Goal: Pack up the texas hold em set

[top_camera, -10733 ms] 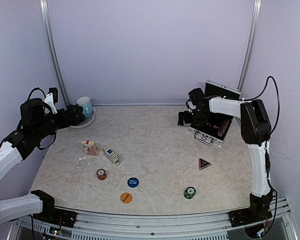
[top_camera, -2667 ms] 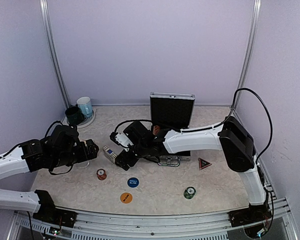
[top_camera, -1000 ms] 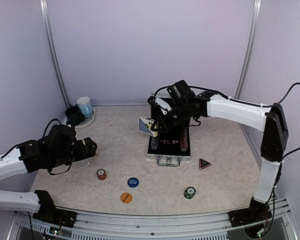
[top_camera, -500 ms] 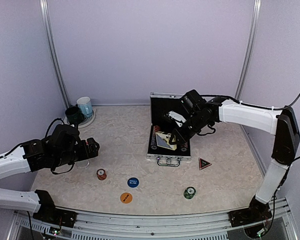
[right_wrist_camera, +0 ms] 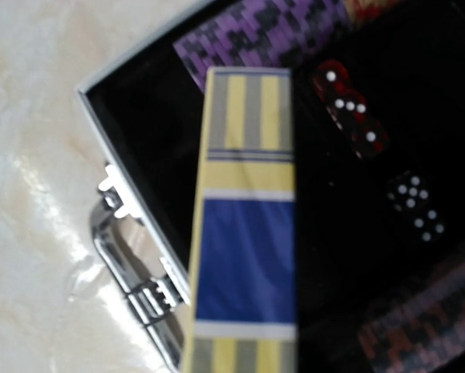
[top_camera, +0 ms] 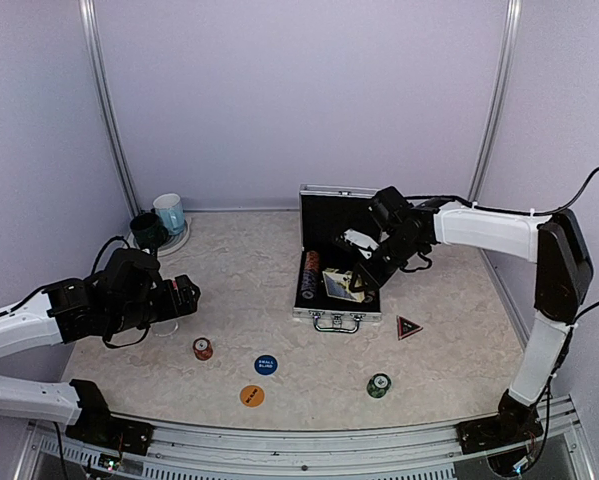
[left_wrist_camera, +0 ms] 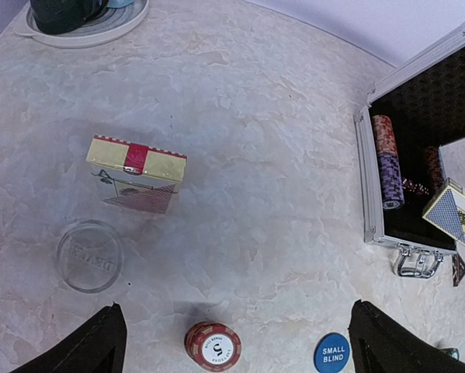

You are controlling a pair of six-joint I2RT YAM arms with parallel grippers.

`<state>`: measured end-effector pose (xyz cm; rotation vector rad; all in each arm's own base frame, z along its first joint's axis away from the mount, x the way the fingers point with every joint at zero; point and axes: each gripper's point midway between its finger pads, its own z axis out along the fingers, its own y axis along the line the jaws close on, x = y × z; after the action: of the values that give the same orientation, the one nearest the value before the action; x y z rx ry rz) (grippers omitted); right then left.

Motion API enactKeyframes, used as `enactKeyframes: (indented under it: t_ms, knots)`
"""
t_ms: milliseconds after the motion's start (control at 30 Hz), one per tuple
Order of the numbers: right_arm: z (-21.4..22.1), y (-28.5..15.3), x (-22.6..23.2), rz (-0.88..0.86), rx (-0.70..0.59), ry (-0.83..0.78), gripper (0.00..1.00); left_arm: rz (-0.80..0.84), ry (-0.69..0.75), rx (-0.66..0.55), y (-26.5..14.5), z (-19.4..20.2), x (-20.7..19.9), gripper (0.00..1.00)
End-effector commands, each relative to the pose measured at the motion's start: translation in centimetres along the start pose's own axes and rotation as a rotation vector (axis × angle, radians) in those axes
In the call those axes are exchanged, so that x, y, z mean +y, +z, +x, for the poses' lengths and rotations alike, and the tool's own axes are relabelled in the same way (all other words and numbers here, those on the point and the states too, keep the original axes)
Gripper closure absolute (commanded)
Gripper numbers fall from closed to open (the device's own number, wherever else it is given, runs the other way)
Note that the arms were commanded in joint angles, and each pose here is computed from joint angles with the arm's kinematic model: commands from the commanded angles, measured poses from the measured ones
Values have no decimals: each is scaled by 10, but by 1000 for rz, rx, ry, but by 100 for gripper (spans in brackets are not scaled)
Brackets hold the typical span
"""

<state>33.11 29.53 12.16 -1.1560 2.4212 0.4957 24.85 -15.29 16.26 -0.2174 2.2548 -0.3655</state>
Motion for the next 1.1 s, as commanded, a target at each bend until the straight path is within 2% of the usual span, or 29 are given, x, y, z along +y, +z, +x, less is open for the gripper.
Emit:
enactKeyframes:
  t_ms: [0, 367, 500, 833, 1067]
  knots:
    - [-17, 3, 0, -36, -45, -75, 95, -5, 10, -1, 2, 0, 3, 1]
    - [-13, 28, -10, -124, -33, -105, 93, -3, 15, 2, 2, -1, 0, 1]
    - [-11, 30, -17, -159, -37, -80, 88, -1, 14, -1, 2, -2, -1, 1]
    - [-13, 27, -35, -59, -17, -60, 54, 1, 17, 0, 3, -5, -5, 1]
    - [-24, 9, -46, 71, -28, -50, 46, 4, 14, 2, 3, -4, -5, 1]
